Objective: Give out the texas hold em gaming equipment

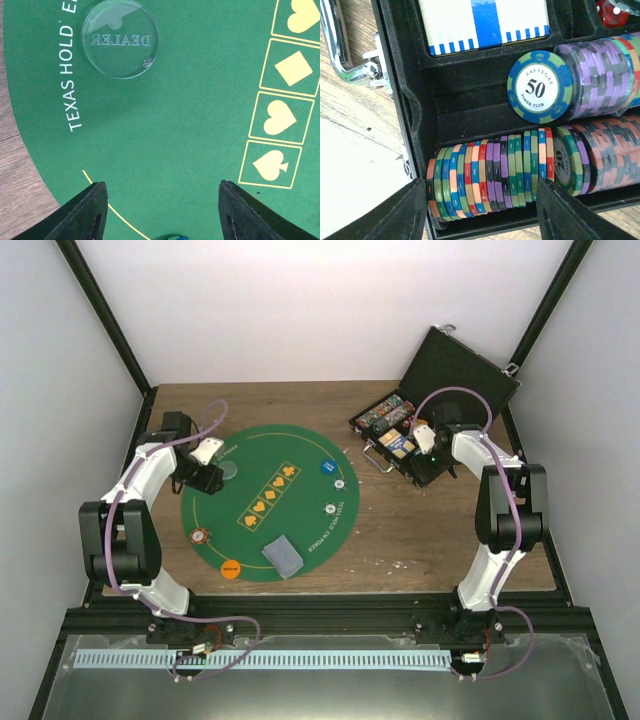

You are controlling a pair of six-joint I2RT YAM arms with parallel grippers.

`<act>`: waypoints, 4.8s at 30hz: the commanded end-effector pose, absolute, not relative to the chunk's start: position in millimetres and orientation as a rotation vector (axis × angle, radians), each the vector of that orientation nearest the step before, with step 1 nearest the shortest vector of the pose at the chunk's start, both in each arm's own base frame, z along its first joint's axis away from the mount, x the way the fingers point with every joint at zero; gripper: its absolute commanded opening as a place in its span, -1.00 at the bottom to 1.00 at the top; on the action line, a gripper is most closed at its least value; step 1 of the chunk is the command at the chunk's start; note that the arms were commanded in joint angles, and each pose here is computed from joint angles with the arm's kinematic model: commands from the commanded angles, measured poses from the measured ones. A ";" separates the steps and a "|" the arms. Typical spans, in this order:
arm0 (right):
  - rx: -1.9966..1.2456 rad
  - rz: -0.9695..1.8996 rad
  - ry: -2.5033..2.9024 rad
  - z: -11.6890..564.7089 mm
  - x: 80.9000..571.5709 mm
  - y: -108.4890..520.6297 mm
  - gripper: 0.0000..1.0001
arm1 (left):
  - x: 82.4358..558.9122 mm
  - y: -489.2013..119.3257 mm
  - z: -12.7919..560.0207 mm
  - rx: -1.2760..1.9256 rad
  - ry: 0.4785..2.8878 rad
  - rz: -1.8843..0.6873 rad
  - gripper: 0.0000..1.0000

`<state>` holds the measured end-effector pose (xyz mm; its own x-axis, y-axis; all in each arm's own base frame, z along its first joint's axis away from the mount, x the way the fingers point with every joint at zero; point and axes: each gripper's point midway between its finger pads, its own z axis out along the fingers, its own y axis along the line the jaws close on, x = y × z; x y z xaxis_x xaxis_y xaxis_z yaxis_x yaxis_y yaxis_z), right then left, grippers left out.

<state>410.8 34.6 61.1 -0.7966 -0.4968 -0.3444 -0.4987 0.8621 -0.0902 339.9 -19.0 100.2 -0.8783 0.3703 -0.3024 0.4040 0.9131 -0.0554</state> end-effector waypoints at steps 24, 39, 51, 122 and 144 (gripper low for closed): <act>-0.638 0.097 2.783 33.3 411.2 20.7 0.61 | 337.1 -14.3 96.0 0.574 2.792 -0.173 0.25; -0.645 0.185 2.640 79.5 422.2 37.0 0.64 | 337.5 -14.2 95.7 0.574 2.792 -0.175 0.25; -0.682 0.158 2.612 90.1 416.4 44.0 0.64 | 337.1 -14.8 95.2 0.575 2.794 -0.181 0.25; -0.756 0.099 2.684 51.6 405.3 49.0 0.59 | 335.1 -13.5 93.3 0.580 2.802 -0.181 0.25; -0.727 0.215 2.629 69.7 419.0 51.4 0.26 | 334.5 -12.3 93.5 0.582 2.805 -0.175 0.25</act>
<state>403.9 41.7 45.3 -0.8012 -0.5073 -0.3174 -0.5318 0.8468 -0.0112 334.6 -13.3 94.0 -0.8870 0.3626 -0.2859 0.3946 0.9168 -0.0617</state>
